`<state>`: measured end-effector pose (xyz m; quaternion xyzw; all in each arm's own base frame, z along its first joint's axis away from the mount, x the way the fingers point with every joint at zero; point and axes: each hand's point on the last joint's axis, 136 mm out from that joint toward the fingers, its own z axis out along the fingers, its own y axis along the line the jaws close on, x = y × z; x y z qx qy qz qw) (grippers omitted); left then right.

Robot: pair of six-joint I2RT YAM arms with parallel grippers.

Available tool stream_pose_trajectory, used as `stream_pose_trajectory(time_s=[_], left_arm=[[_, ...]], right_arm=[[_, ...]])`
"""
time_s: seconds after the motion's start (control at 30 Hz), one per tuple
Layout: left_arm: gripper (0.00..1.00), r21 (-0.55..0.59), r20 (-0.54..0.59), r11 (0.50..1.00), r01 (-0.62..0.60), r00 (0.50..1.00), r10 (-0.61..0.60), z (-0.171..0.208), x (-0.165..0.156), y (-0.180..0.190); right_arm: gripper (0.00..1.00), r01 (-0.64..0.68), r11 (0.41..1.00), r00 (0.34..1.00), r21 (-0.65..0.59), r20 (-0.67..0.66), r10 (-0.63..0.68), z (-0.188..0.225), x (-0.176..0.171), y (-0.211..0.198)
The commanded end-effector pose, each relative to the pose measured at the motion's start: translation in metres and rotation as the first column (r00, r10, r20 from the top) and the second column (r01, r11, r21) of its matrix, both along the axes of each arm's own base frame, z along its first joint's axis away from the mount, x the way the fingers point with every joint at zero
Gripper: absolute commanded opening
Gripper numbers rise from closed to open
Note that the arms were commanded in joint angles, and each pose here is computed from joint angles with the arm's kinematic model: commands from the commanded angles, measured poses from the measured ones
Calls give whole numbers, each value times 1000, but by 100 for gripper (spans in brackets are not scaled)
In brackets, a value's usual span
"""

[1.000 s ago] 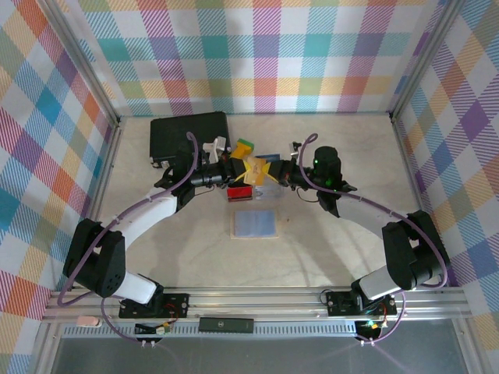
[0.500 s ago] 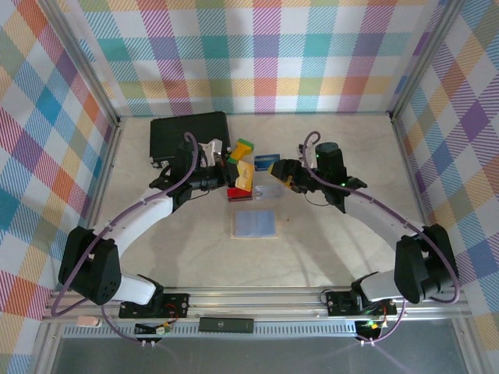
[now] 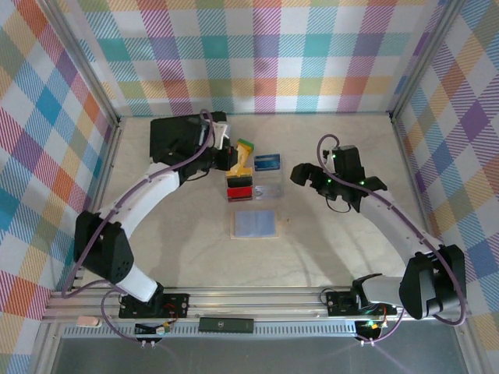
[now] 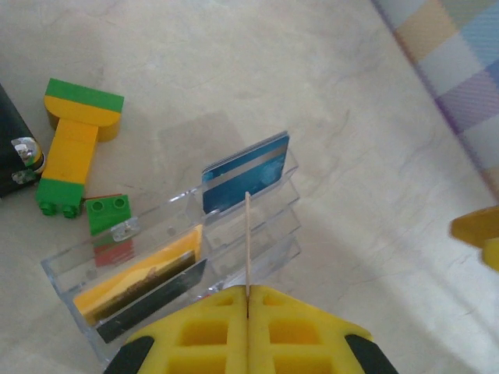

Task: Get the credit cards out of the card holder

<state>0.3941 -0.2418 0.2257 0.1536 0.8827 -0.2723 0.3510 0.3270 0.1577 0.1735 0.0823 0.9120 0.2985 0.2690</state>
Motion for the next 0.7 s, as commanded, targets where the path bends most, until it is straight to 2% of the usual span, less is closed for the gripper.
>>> stream_pose_trajectory(time_s=[0.0, 0.2, 0.33, 0.5, 0.57, 0.67], left_arm=[[0, 89, 39, 991, 102, 994, -106, -8, 3, -2], [0, 185, 100, 962, 199, 970, -220, -10, 15, -9], [0, 283, 145, 913, 293, 928, -342, -17, 14, -10], [0, 420, 141, 794, 439, 833, -535, -27, 6, -11], [0, 466, 125, 717, 518, 764, -633, -34, -2, -13], [0, 531, 125, 645, 550, 702, -702, -41, 0, -11]], right_arm=[[99, -32, 998, 999, -50, 5, 32, 2, 2, -7], [99, -53, 998, 999, -30, 1, 54, 4, 7, -8], [99, -55, 998, 998, -34, -1, 55, 3, 9, -10], [99, -52, 998, 999, -27, -17, 51, 0, 10, -10], [99, -47, 999, 999, -21, -19, 47, 0, 11, -9], [99, -42, 999, 999, -8, -24, 41, 0, 11, -8]])
